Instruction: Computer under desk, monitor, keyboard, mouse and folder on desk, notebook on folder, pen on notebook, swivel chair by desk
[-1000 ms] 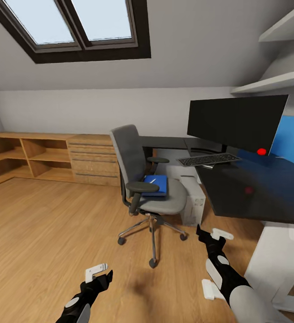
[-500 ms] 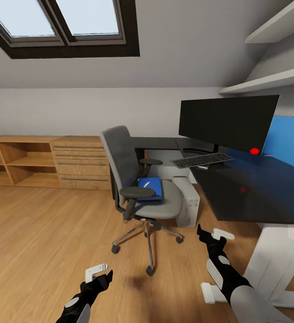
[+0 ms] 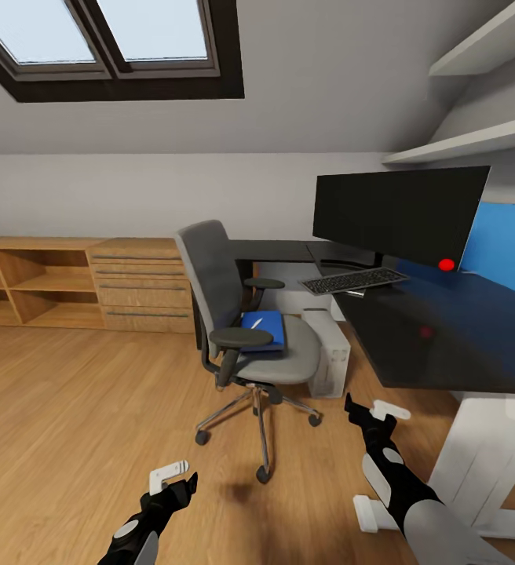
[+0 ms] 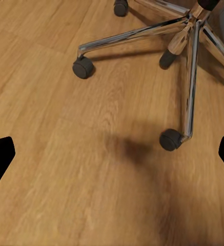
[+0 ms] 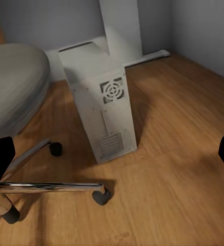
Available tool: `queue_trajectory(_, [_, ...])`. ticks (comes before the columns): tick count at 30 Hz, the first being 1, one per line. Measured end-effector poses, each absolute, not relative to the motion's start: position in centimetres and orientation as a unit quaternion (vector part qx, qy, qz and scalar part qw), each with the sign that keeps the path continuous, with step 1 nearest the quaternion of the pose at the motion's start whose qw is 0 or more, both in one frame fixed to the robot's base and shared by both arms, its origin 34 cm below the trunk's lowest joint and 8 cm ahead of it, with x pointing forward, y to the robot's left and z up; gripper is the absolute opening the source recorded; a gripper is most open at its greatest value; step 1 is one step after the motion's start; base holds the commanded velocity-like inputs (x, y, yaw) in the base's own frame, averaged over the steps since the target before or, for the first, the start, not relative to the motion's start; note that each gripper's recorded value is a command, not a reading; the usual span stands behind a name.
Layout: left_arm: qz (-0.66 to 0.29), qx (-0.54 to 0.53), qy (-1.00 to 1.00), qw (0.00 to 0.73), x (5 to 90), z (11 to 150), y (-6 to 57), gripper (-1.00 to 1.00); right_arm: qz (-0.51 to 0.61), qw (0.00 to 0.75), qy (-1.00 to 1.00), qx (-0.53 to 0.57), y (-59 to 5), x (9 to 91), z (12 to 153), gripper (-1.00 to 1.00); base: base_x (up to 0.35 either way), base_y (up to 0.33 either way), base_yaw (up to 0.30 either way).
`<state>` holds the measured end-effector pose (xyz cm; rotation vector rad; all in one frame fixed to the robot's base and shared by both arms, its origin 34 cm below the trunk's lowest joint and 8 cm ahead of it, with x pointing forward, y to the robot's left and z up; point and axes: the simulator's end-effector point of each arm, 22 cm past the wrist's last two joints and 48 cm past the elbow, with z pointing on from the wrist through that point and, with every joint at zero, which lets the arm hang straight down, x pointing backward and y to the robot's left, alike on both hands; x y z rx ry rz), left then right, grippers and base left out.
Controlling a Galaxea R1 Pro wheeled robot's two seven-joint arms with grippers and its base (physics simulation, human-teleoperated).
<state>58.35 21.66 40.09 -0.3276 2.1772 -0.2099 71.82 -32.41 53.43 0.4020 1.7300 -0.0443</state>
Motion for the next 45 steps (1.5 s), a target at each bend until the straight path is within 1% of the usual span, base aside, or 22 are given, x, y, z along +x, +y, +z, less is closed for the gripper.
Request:
queue_trajectory(14, [-0.085, -0.132, 0.88, 0.447, 58.3, 40.0, 21.6, 1.0, -0.004, 0.623, 0.766, 0.159, -31.9, 71.9, 52.9, 1.0, 0.001, 0.137, 0.0])
queue_trajectory(27, [-0.084, -0.134, 0.882, 0.444, 58.1, 39.7, 21.7, 1.0, 0.031, 0.593, 0.792, 0.139, -30.3, 71.8, 51.4, 1.0, 0.0, 0.026, 0.0])
queue_trajectory(35, [-0.084, -0.134, 0.882, 0.444, 58.1, 39.7, 21.7, 1.0, 0.05, 0.59, 0.788, 0.169, -30.6, 71.8, 51.4, 1.0, 0.031, 0.029, 0.0])
queue_trajectory(45, [-0.084, -0.134, 0.882, 0.444, 58.1, 39.7, 21.7, 1.0, 0.064, 0.586, 0.783, 0.198, -32.3, 71.7, 51.4, 1.0, 0.155, 0.123, 0.0])
